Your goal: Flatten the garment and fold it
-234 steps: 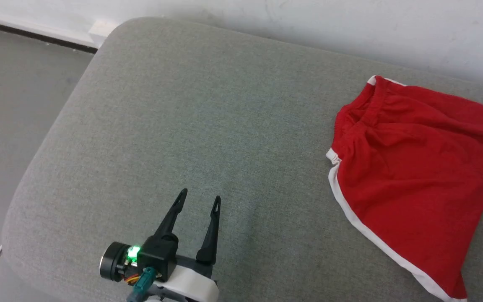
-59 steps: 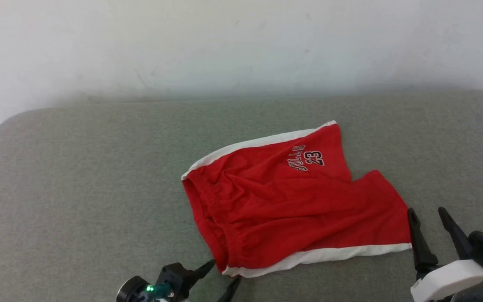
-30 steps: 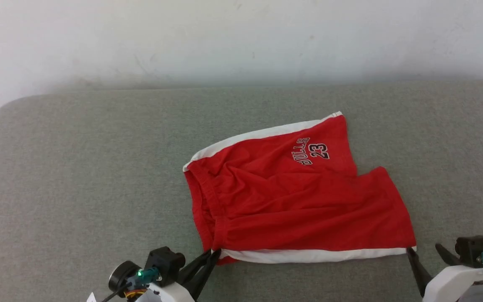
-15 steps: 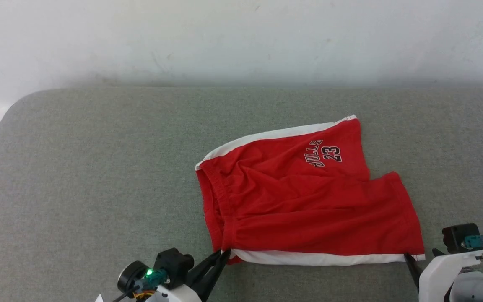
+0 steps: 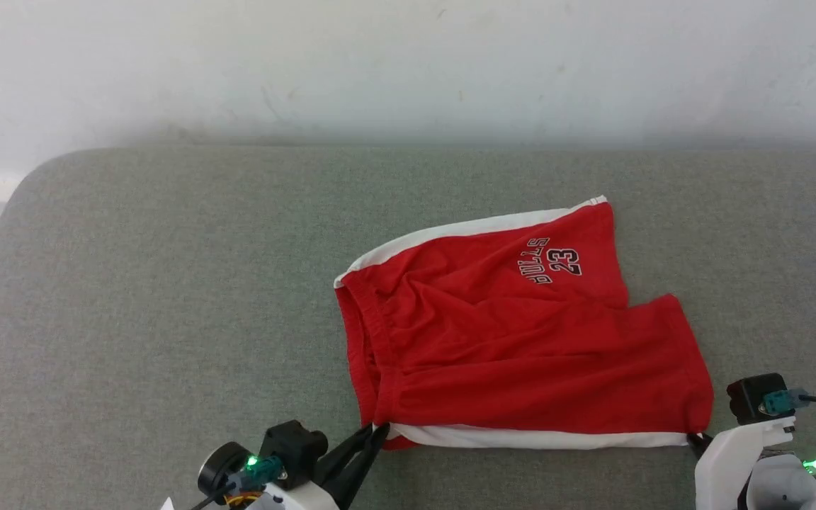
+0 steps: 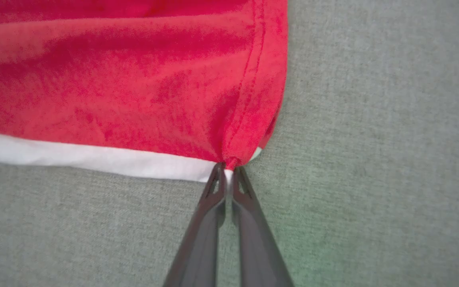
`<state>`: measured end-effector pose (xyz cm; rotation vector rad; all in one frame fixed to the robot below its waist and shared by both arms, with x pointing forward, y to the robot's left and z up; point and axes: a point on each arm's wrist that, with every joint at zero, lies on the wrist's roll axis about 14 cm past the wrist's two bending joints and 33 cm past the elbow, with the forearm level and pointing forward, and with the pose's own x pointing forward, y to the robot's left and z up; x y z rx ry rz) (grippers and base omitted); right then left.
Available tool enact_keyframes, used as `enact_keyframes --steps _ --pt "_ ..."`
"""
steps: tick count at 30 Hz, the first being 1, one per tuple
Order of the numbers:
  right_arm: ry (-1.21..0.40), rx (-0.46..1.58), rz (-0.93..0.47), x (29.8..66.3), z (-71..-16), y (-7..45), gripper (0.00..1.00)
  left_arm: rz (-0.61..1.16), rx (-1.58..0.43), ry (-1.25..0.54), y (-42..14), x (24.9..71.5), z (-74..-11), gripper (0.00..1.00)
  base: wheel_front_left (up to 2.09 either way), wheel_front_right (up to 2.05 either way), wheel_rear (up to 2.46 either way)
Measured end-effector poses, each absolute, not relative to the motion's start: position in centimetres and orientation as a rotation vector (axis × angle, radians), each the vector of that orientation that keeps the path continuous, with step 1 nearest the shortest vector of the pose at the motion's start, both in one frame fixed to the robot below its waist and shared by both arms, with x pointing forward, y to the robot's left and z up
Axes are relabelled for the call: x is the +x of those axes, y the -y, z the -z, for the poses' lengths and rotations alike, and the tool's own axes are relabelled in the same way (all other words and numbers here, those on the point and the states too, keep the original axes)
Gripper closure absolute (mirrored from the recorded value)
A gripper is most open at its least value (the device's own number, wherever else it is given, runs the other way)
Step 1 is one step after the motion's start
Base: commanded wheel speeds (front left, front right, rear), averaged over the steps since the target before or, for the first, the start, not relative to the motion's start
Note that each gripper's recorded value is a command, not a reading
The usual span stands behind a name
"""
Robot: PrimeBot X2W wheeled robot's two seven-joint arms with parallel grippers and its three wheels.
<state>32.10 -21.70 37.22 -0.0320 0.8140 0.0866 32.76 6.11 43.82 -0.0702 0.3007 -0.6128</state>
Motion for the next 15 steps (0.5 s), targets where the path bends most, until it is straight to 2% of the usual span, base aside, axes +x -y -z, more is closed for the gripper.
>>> enact_keyframes --steps 6,15 --pt "-0.737 0.046 -0.083 32.2 -40.0 21.9 1.0 0.602 -0.075 -0.24 -6.3 33.0 -45.6 1.0 0.0 0.0 0.0" --pt "-0.389 0.148 -0.127 35.7 -52.3 22.6 1.0 0.612 -0.05 -0.053 -7.3 33.9 -52.5 1.0 0.0 0.0 0.0"
